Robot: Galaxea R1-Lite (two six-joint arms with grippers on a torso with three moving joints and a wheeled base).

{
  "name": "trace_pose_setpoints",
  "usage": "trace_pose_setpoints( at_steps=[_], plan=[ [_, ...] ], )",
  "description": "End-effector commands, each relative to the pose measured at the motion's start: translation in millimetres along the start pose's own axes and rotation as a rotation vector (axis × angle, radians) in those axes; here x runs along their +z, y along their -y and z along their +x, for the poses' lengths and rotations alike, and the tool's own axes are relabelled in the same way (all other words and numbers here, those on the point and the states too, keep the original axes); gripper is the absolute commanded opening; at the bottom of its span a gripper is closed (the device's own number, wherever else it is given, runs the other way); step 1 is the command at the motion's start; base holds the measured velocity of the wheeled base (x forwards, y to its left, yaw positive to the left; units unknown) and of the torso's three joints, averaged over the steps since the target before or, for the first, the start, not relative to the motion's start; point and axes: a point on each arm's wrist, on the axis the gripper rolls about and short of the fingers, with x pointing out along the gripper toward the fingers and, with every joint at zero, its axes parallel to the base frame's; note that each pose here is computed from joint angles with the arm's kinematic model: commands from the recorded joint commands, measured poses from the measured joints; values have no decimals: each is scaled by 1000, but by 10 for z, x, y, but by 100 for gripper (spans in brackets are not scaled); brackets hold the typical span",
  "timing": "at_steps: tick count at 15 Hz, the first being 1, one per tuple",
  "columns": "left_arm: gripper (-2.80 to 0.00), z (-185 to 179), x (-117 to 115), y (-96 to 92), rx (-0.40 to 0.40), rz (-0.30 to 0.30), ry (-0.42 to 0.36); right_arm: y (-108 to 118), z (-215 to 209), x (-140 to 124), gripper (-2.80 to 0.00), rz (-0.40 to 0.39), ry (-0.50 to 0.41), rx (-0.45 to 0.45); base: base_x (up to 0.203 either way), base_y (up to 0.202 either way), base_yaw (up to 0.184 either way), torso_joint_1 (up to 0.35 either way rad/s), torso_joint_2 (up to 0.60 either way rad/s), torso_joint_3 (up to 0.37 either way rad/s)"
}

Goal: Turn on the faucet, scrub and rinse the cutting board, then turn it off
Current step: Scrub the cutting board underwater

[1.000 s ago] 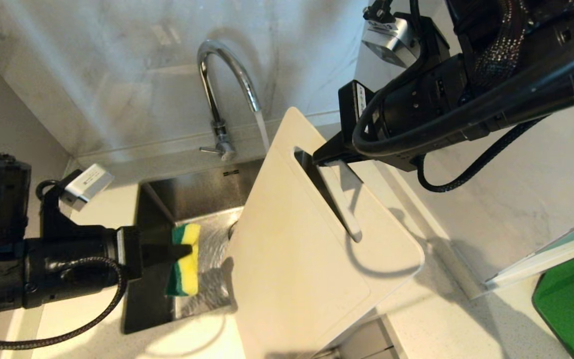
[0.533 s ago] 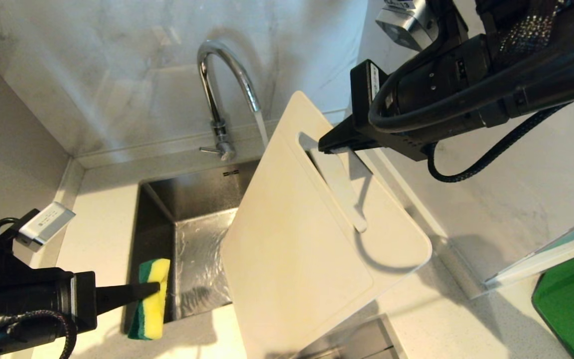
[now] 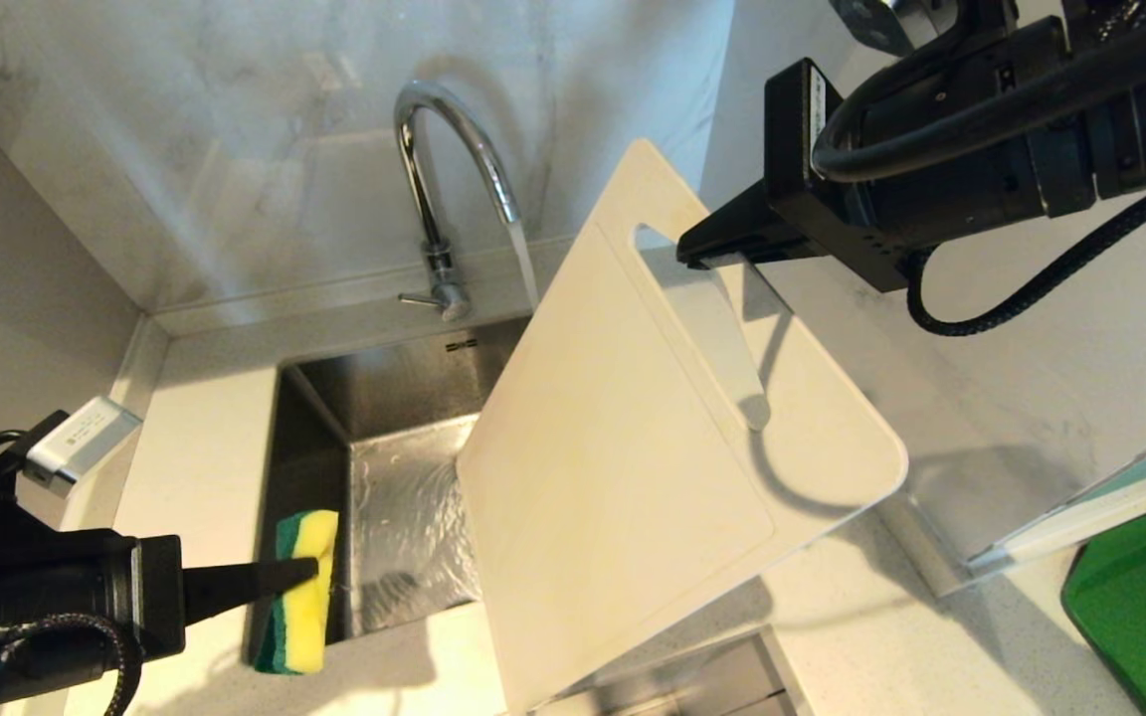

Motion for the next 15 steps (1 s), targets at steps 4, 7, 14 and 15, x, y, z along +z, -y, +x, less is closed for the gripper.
trace_pose_setpoints(
  at_steps=[4, 7, 14, 15],
  plan=[
    [-280, 6, 299, 315, -98, -14, 65, 27, -46, 63, -280, 21, 52, 3, 0, 0, 0, 0, 0, 0],
    [-280, 48, 491, 719, -191, -21, 44, 32, 9, 87, -280, 40, 63, 9, 0, 0, 0, 0, 0, 0],
    [-280, 392, 419, 1388, -299, 119, -59, 50, 81, 107, -280, 65, 71, 7, 0, 0, 0, 0, 0, 0],
    [-280, 467, 376, 1407, -287, 134, -69, 53, 80, 110, -280, 66, 73, 7, 0, 0, 0, 0, 0, 0]
  ],
)
